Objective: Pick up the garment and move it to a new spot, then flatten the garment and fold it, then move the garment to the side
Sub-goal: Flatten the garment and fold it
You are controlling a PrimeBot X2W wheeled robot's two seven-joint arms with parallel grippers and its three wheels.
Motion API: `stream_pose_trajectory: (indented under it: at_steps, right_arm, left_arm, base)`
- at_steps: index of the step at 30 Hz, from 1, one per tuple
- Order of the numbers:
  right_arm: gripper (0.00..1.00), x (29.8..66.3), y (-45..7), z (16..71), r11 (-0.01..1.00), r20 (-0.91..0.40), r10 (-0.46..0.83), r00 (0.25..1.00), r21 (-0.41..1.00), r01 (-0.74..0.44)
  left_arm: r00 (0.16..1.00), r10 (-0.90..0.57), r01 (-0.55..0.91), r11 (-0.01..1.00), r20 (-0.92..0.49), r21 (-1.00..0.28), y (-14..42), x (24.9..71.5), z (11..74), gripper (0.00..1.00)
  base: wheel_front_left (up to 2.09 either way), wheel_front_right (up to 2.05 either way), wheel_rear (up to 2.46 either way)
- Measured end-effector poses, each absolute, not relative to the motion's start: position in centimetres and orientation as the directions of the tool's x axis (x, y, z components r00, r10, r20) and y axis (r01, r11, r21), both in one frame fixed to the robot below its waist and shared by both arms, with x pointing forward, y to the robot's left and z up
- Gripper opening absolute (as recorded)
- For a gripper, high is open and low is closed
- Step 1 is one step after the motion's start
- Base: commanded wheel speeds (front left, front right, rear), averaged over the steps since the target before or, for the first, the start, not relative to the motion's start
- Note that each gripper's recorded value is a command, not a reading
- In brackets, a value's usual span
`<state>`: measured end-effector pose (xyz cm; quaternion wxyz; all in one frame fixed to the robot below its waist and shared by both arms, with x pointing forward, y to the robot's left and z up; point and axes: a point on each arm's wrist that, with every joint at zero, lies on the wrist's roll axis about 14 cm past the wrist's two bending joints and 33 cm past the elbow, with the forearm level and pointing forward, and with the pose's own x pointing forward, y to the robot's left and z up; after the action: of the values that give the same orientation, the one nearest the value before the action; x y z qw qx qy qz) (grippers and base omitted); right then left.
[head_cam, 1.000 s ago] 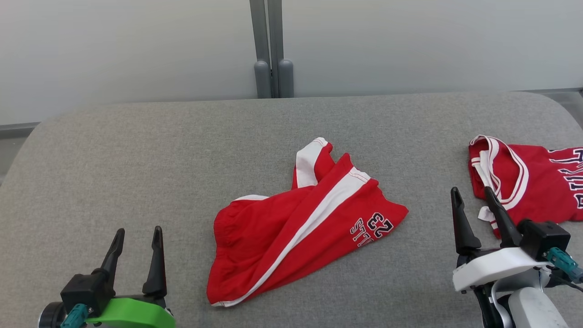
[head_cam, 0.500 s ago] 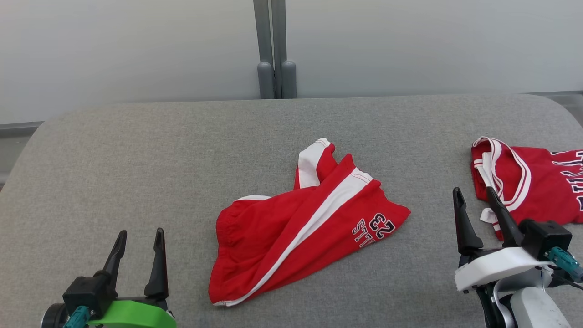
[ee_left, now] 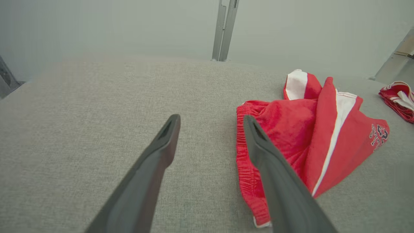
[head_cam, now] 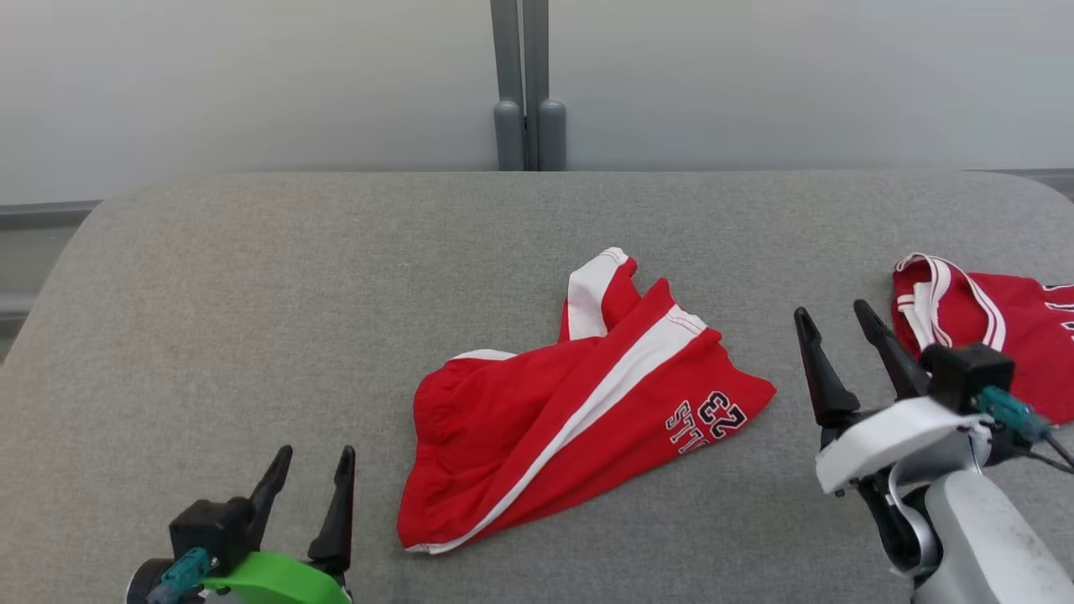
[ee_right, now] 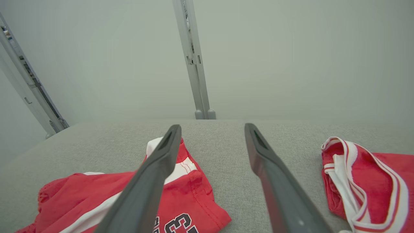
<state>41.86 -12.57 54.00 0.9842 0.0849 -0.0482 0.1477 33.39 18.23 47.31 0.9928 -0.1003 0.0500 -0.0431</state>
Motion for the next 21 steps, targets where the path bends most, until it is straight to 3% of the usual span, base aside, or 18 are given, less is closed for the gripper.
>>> stream_pose_trajectory:
  at_steps: [8, 13, 21]
  right_arm:
    - [1.00, 45.5, -8.4, 50.8, 0.887, -0.171, 0.459, 0.872, 0.145, -0.439]
    - [1.00, 47.4, -7.3, 48.2, 0.872, -0.351, 0.488, 0.800, 0.160, -0.462]
    - [1.00, 49.2, -5.8, 44.4, 0.855, -0.541, 0.509, 0.669, 0.227, -0.467]
  left_arm:
    - [0.940, -0.214, 0.147, 0.957, -0.264, -0.250, 16.7, 32.1, 44.7, 1.00]
    - [0.874, -0.314, 0.205, 0.931, -0.372, -0.303, 14.5, 30.6, 43.0, 1.00]
    - [0.811, -0.401, 0.264, 0.901, -0.427, -0.345, 12.5, 30.4, 42.1, 1.00]
  base:
    - [0.00, 0.00, 0.00]
    - [0.00, 0.00, 0.00]
    - [0.00, 0.00, 0.00]
